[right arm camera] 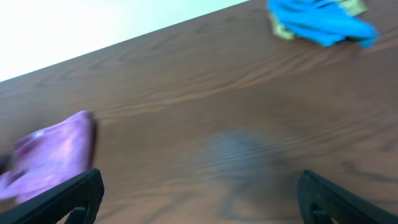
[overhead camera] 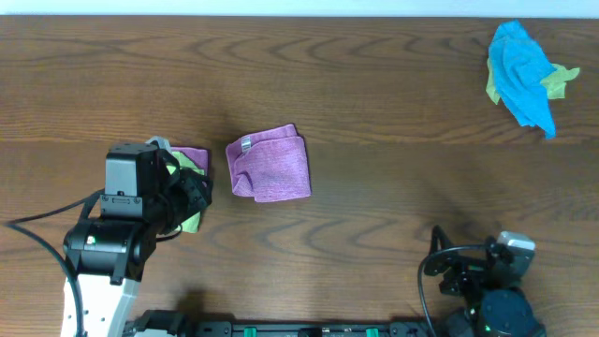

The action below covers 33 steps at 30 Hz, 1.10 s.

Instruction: Fold the cloth

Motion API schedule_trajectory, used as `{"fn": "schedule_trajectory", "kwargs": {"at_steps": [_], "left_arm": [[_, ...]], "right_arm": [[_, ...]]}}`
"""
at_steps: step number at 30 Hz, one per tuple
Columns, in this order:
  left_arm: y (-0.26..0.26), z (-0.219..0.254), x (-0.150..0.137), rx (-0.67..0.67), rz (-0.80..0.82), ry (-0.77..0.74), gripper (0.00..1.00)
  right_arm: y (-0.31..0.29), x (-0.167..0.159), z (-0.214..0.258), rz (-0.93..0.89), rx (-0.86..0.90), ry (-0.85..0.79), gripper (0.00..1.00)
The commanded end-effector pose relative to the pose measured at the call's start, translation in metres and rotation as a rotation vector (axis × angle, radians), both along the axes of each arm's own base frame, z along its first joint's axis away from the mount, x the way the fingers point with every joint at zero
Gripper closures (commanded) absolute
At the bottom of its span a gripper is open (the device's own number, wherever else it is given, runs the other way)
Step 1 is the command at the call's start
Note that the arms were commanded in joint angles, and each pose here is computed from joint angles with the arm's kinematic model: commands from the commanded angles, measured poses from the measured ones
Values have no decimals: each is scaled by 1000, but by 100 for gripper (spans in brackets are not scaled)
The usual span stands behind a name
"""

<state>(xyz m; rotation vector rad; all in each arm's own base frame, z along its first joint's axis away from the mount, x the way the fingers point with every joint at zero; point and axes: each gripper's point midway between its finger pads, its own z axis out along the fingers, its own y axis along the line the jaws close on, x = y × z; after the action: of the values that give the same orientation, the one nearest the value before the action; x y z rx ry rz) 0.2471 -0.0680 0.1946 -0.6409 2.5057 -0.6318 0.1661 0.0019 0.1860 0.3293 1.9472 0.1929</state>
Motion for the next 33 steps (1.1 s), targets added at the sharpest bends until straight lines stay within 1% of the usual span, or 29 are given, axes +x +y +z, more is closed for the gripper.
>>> {"fn": "schedule_trajectory", "kwargs": {"at_steps": [1, 4, 7, 10, 15, 17, 19, 20, 22, 23, 25, 29, 31, 33], "left_arm": [[-2, -2, -5, -34, 19, 15, 72], [-2, -18, -12, -57, 56, 51, 74], [-10, -40, -16, -144, 86, 58, 74], [-18, -70, -18, -246, 132, 63, 69], [-30, -105, -16, -363, 197, 81, 60], [-36, -111, -13, -396, 210, 63, 51], [-37, -118, -11, -403, 250, 57, 38], [-38, -120, -11, -403, 266, 54, 34], [-40, -122, -8, -395, 288, 48, 21], [-42, -123, -7, -392, 295, 45, 12], [-47, -125, -3, -393, 306, 45, 5], [-59, -132, 6, -405, 316, 51, 2], [-65, -137, 13, -423, 330, 61, 5], [-68, -142, 19, -438, 343, 65, 5]], "right_arm": [[-19, 0, 1, -106, -34, -19, 1], [-19, -1, -1, -102, -39, -10, 1], [-19, -1, -1, -102, -39, -9, 1], [-19, -1, -1, -102, -39, -9, 1], [-19, -1, -1, -102, -39, -9, 1], [-19, -1, -1, -102, -39, -9, 1], [-19, -1, -1, -102, -39, -9, 1], [-19, -1, -1, -102, -39, -9, 1], [-19, -1, -1, -102, -39, -9, 1], [-19, -1, -1, -102, -39, -9, 1], [-19, -1, -1, -102, -39, -9, 1], [-19, -1, -1, -102, -39, -9, 1], [-19, -1, -1, -102, -39, -9, 1], [-19, -1, -1, -102, -39, -9, 1]]}}
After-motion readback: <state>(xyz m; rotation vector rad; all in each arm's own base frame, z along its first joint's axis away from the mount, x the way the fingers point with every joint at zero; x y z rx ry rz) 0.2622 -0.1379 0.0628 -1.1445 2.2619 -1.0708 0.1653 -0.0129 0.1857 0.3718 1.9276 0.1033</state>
